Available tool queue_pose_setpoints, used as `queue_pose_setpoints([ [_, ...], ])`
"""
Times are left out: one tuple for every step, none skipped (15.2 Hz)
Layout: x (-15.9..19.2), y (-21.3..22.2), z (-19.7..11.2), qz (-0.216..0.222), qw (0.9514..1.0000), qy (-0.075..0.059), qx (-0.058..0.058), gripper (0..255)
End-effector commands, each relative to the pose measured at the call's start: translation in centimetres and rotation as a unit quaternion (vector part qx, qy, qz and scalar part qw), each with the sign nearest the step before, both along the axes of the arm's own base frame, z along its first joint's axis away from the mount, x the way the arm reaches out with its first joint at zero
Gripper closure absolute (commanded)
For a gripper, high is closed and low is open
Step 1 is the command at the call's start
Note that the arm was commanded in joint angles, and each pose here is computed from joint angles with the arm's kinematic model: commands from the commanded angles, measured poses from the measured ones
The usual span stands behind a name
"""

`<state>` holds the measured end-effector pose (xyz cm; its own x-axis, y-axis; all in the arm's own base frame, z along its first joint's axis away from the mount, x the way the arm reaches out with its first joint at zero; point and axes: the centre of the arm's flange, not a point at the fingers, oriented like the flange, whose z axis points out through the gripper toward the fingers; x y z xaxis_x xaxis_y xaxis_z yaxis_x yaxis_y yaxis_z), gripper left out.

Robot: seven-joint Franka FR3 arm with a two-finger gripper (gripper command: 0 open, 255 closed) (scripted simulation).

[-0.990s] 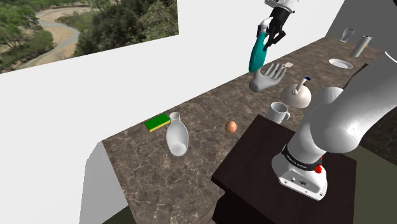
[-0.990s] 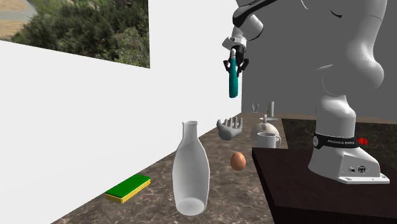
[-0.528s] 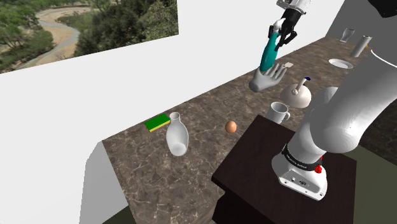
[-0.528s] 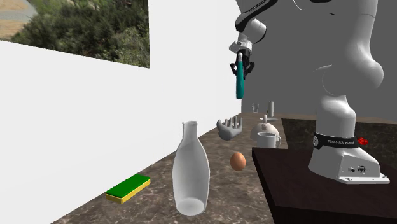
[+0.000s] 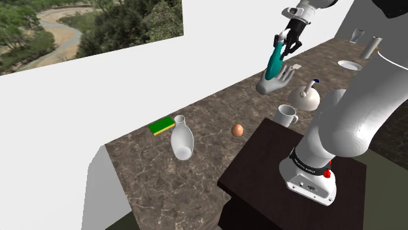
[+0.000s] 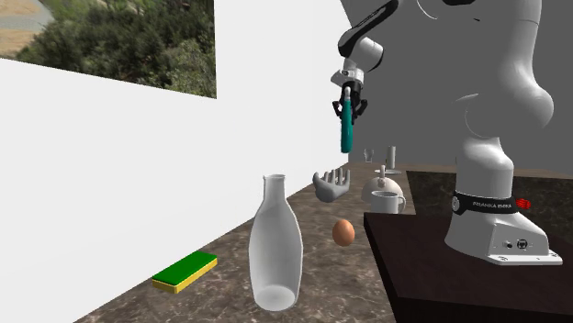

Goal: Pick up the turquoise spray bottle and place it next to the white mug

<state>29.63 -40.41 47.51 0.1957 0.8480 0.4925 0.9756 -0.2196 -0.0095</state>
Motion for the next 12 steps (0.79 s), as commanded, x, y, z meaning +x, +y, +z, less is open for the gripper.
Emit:
queue_pose_setpoints([
  [0.0, 0.0, -1.1, 0.000, 1.0000, 0.000, 0.000, 255],
  [0.0, 0.0, -1.6, 0.000, 1.0000, 0.000, 0.000, 255],
  [0.0, 0.0, -2.2, 0.000, 1.0000, 0.000, 0.000, 255],
  [0.0, 0.0, -2.7, 0.000, 1.0000, 0.000, 0.000, 255],
  [0.0, 0.0, -3.2, 0.000, 1.0000, 0.000, 0.000, 255],
  [0.0, 0.0, -3.7, 0.000, 1.0000, 0.000, 0.000, 255],
  [0.0, 0.0, -4.3, 0.000, 1.0000, 0.000, 0.000, 255],
  [0.0, 0.0, -4.8, 0.000, 1.0000, 0.000, 0.000, 255],
  [0.0, 0.0, -5.3, 0.000, 1.0000, 0.000, 0.000, 255],
  [0.0, 0.0, -5.9, 0.000, 1.0000, 0.000, 0.000, 255],
  [0.0, 0.0, -6.4, 0.000, 1.0000, 0.000, 0.000, 255],
  [0.0, 0.0, -6.9, 0.000, 1.0000, 0.000, 0.000, 255],
])
